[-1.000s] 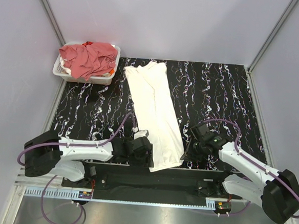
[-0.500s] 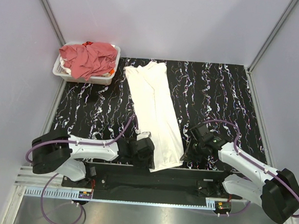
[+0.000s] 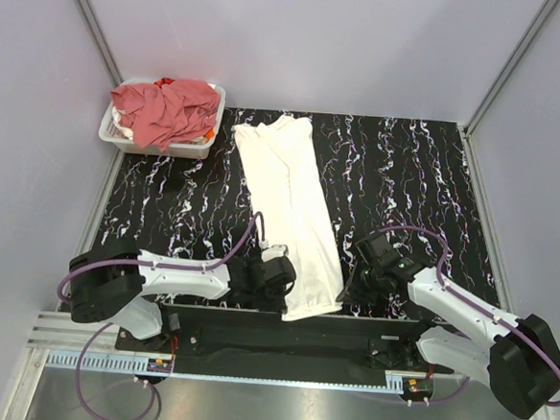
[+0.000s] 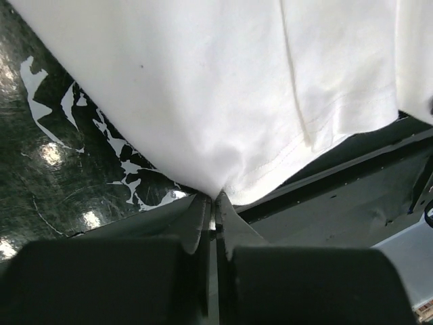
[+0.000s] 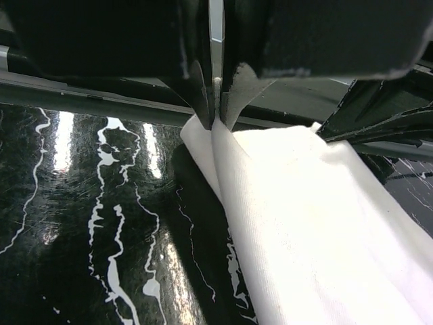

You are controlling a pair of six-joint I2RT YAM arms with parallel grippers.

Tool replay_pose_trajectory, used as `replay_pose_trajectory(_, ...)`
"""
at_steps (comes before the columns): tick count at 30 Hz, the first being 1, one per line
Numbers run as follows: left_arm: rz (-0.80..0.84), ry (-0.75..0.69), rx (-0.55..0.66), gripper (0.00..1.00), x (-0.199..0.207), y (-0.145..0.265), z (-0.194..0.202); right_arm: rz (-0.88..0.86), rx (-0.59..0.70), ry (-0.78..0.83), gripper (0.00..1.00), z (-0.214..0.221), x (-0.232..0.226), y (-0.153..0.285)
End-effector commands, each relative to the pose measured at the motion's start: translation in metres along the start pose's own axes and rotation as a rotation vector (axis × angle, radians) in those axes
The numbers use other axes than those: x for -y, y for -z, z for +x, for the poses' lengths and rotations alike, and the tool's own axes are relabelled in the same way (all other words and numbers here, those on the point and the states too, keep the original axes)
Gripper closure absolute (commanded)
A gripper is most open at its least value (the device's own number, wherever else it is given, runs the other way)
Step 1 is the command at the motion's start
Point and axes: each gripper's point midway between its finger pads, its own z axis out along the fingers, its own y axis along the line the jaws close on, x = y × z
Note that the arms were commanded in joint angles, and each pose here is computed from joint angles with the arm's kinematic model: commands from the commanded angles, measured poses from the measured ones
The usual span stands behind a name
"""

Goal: Fold and stack the t-shirts
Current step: Fold the tshirt

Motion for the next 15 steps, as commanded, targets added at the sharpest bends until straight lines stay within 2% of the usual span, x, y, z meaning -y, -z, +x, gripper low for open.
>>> replay_pose_trajectory(1, 0.006, -0.010, 0.082, 1.00, 0.016, 0.008, -0.022, -0.022, -0.020, -0.001, 1.00, 0.005, -0.004, -0.002)
replay_pose_trajectory(6, 0.015, 0.020, 0.131, 1.00, 0.015, 0.045, -0.029, -0.101, -0.042, -0.012, 1.00, 0.010, -0.020, 0.011)
replay_pose_trajectory(10, 0.097, 0.087, 0.206, 1.00, 0.012, 0.088, -0.037, -0.171, -0.059, -0.021, 1.00, 0.012, -0.039, 0.029)
replay_pose_trajectory(15, 0.108, 0.136, 0.200, 1.00, -0.006, 0.096, -0.027, -0.152, -0.105, -0.003, 1.00, 0.027, -0.041, 0.031)
